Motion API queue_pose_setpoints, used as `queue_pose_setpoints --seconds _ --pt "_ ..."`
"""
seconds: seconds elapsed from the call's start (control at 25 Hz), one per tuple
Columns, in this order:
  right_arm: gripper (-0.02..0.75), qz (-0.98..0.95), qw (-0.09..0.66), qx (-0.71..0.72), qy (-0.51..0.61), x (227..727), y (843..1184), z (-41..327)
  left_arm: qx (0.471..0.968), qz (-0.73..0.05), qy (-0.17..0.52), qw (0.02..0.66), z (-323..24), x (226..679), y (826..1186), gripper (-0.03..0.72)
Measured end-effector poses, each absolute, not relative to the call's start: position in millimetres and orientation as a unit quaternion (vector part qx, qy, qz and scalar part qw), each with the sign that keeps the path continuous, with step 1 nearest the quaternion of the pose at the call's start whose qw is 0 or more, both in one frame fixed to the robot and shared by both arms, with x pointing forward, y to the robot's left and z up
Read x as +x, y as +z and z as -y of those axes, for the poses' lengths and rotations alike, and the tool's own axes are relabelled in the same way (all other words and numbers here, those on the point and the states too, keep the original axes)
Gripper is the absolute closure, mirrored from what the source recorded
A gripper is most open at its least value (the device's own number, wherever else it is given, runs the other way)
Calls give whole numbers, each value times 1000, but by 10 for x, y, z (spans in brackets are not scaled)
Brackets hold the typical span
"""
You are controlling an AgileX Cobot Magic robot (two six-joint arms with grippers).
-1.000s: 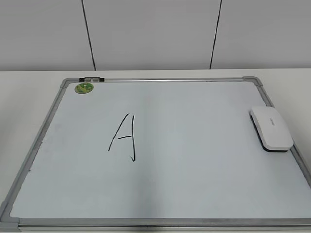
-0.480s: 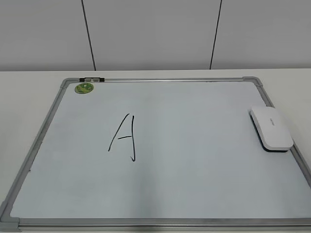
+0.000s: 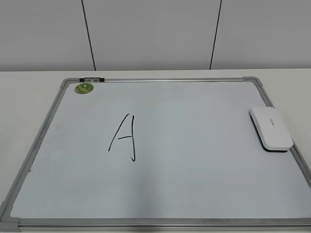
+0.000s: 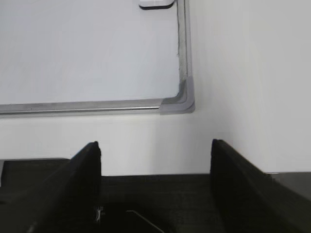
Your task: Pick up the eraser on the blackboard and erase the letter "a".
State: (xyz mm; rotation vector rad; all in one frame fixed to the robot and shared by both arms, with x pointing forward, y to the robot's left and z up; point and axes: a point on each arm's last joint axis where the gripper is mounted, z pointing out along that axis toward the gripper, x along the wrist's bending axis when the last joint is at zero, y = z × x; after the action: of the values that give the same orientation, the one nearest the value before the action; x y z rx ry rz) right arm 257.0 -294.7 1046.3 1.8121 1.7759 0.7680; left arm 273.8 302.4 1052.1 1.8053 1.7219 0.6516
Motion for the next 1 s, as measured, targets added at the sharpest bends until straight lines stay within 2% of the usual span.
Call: queue_pose_setpoints --seconds 0.44,1.0 --pt "218 -652 270 652 278 2622 10409 2978 682 -625 255 282 -3026 2768 10485 209" --pt "219 -685 262 617 287 2619 10411 2938 681 -622 274 273 -3059 2779 10494 215"
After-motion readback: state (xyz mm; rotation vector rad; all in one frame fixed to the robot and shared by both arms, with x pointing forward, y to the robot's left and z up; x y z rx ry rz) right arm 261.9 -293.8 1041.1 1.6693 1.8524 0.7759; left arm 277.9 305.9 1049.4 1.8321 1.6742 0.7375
